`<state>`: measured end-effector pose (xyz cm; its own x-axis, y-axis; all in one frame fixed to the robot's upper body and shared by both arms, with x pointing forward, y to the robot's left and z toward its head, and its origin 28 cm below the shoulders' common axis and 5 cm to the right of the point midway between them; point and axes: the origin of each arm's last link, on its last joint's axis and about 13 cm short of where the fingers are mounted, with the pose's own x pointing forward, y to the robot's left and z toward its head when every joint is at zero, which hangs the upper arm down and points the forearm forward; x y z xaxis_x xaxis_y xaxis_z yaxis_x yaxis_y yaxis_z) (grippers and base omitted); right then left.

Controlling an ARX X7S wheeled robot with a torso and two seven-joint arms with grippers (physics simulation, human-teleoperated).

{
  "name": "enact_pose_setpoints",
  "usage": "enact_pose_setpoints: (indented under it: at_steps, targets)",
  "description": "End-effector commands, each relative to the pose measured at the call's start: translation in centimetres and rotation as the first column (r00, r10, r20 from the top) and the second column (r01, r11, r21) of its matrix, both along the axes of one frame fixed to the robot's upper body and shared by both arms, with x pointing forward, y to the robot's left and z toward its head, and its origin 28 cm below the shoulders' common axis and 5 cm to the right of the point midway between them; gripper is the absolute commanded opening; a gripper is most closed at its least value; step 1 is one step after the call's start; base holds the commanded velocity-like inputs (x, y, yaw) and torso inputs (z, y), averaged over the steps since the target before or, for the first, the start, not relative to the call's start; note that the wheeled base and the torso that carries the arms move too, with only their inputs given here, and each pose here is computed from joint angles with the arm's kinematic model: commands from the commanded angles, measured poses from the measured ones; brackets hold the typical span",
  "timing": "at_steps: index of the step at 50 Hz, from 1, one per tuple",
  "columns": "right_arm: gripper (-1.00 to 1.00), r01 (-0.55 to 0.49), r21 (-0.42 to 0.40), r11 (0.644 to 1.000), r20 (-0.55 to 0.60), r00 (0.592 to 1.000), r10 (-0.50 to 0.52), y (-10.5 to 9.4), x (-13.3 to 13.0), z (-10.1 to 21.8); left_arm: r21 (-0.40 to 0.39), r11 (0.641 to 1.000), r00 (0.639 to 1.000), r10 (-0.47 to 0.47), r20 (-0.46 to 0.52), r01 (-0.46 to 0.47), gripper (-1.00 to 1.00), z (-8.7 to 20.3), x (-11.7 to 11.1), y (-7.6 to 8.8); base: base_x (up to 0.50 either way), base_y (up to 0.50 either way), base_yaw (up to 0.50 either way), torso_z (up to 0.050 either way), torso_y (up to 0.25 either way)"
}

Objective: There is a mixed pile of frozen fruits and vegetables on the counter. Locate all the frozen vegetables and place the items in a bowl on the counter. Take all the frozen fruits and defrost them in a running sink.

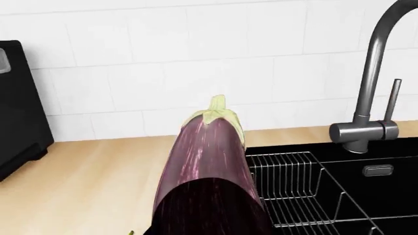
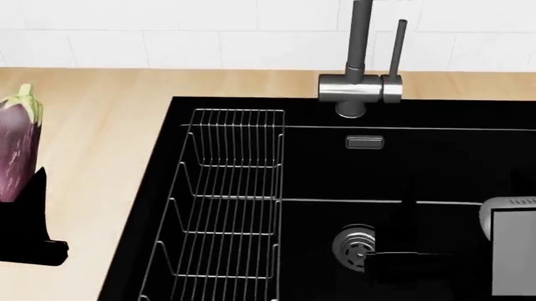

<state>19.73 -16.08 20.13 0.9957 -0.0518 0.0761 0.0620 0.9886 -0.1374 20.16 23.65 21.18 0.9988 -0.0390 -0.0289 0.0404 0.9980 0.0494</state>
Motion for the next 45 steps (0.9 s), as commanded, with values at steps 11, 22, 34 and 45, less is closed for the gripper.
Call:
enact_pose_setpoints:
  at_steps: [11, 22, 34, 45]
  targets:
    - [1.0, 0.005, -0.003, 1.0, 0.057, 0.998, -0.005, 0.03, -0.26, 0.67, -0.001, 1.0, 1.0, -0.001, 0.0, 0.001, -1.0, -0.2, -0.14, 0.09, -0.3, -0.04, 0.0, 0.0, 0.0]
    - [1.0, -0.022, -0.018, 1.0, 0.061, 0.998, 0.023, 0.31, -0.35, 0.74, 0.003, 1.0, 1.0, -0.002, -0.001, 0.002, -1.0, -0.27, -0.11, 0.13, 0.0, -0.44, 0.0, 0.0, 0.0]
    - [1.0, -0.013, -0.022, 1.0, 0.064, 0.998, 0.014, 0.18, -0.4, 0.79, 0.002, 1.0, 1.0, 0.001, 0.0, -0.001, -1.0, -0.23, 0.04, 0.04, 0.0, -0.5, 0.0, 0.0, 0.0]
    - [1.0, -0.014, -0.025, 1.0, 0.066, 0.998, 0.015, 0.21, -0.52, 0.85, 0.002, 1.0, 1.0, 0.001, 0.0, -0.001, -1.0, -0.23, 0.02, 0.07, 0.0, -0.5, 0.0, 0.0, 0.0]
